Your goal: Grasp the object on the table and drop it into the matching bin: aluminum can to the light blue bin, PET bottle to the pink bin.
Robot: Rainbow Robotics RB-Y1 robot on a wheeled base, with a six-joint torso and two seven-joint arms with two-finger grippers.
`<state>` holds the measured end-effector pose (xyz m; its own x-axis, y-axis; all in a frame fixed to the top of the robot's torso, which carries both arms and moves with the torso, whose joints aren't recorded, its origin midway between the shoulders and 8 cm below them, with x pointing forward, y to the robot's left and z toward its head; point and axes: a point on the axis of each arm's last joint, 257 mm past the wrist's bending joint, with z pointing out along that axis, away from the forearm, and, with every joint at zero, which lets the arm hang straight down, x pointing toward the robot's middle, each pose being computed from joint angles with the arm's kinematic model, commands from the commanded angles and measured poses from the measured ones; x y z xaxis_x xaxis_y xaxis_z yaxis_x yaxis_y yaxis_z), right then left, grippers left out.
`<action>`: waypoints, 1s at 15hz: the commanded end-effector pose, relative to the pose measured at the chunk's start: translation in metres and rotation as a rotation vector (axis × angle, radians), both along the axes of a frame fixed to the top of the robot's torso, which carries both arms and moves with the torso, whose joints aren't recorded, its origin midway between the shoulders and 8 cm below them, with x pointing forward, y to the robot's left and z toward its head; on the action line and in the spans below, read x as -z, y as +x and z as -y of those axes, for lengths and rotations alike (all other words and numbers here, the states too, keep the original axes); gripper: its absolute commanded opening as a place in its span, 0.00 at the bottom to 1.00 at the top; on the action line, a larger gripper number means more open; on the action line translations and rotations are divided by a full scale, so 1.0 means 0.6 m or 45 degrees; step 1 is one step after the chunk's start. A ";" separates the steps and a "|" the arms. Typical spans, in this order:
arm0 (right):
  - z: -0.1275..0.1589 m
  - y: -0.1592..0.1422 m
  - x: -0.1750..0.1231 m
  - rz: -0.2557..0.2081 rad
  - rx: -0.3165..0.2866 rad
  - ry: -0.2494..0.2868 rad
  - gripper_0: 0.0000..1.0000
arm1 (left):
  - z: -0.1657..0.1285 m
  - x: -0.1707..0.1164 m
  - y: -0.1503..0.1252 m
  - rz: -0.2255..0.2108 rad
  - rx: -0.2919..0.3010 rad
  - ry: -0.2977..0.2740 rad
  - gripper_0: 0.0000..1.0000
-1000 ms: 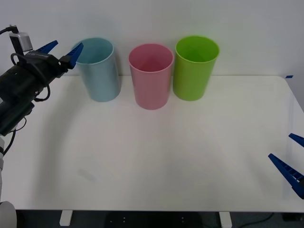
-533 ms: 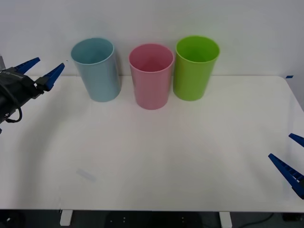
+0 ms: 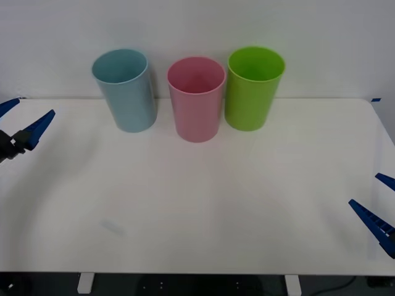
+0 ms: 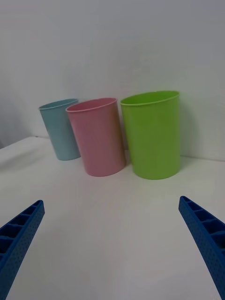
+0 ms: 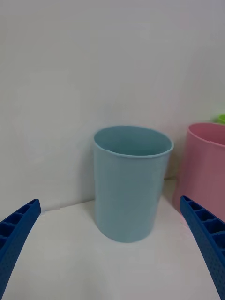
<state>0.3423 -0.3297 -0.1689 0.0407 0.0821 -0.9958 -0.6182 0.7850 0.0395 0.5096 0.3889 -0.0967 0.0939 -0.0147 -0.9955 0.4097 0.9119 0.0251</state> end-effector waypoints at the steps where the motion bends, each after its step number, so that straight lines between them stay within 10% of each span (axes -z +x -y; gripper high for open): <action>1: 0.000 0.000 0.000 0.000 0.000 0.000 1.00 | -0.020 0.021 -0.038 -0.013 0.013 0.029 1.00; 15: 0.000 0.000 0.000 0.000 0.000 0.000 1.00 | -0.057 0.050 -0.205 -0.027 0.037 0.095 1.00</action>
<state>0.3423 -0.3297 -0.1689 0.0407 0.0820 -0.9958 -0.6182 0.7851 0.0394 0.3879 0.4225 -0.1272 0.0736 0.0567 -0.9957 0.4360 0.8961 0.0832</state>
